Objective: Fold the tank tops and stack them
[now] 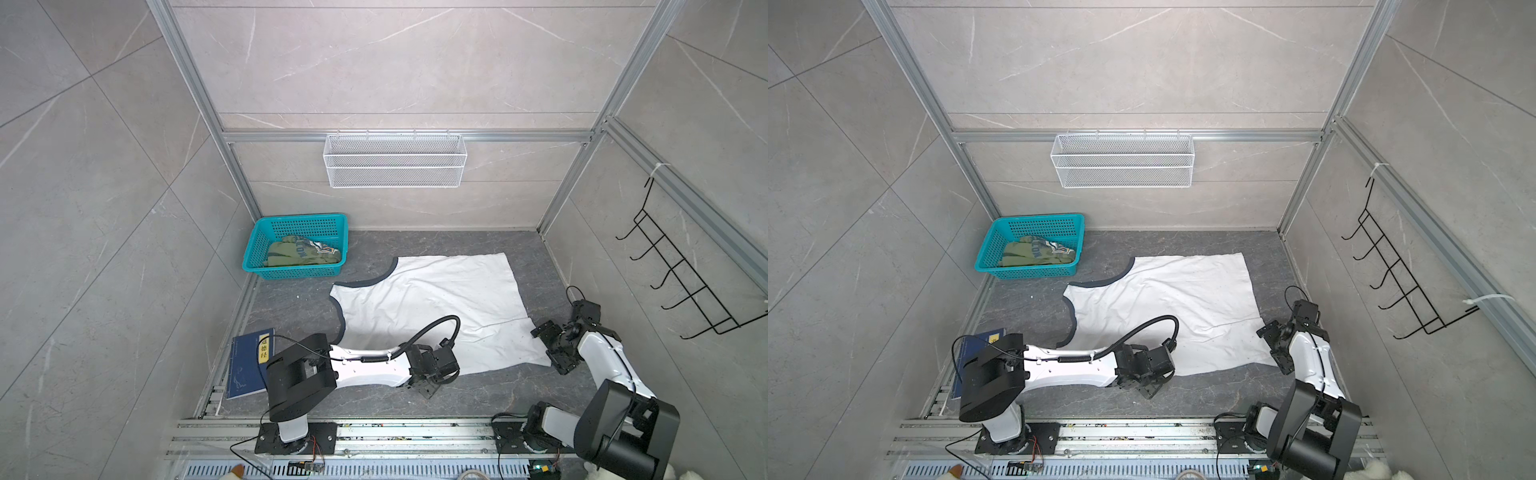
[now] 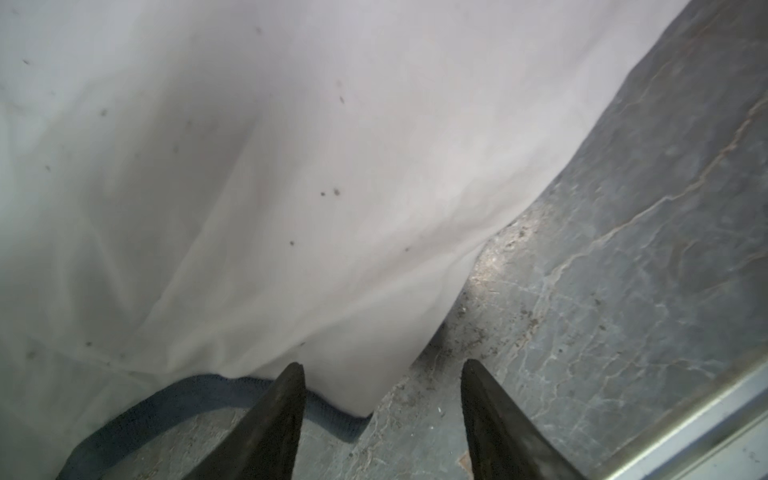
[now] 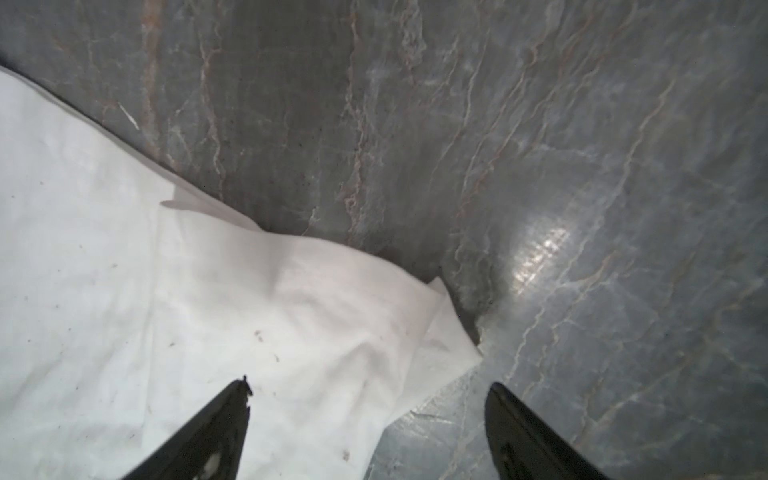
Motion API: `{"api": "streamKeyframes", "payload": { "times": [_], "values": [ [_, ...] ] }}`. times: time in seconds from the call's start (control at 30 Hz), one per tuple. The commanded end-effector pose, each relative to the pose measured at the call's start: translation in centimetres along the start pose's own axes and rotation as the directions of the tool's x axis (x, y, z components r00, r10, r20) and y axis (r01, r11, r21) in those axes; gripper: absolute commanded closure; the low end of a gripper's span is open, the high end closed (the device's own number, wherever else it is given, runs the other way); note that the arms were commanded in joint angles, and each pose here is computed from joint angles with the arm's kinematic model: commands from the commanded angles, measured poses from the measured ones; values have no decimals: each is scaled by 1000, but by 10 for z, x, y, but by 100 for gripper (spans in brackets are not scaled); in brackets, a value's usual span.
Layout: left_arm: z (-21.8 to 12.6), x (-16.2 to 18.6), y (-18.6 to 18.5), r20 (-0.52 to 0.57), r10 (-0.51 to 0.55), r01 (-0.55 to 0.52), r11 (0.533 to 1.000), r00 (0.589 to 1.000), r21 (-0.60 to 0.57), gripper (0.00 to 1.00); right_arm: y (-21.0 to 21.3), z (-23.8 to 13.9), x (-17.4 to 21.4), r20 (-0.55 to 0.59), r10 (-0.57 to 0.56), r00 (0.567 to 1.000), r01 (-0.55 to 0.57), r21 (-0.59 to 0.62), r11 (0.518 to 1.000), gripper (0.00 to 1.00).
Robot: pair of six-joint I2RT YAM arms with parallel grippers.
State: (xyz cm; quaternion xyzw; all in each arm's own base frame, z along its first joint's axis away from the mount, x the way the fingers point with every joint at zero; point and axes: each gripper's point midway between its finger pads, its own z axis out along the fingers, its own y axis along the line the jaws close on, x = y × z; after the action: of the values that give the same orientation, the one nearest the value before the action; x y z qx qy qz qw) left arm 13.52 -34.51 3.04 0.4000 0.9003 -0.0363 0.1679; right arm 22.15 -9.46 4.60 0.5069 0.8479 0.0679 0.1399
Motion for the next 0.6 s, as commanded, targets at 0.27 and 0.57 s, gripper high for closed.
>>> {"api": "streamKeyframes", "payload": {
  "times": [0.27, 0.57],
  "values": [
    [13, 9, 9, -13, 23, -24, 998, 1000, -56, 66, 2, 25, 8, -77, 2, 997, -7, -66, 998, 29],
    [-1, -4, 18, 70, -11, 14, 999, 997, -45, 83, 8, 30, 15, -124, -18, 992, 5, -100, 995, 75]
  ]
}}
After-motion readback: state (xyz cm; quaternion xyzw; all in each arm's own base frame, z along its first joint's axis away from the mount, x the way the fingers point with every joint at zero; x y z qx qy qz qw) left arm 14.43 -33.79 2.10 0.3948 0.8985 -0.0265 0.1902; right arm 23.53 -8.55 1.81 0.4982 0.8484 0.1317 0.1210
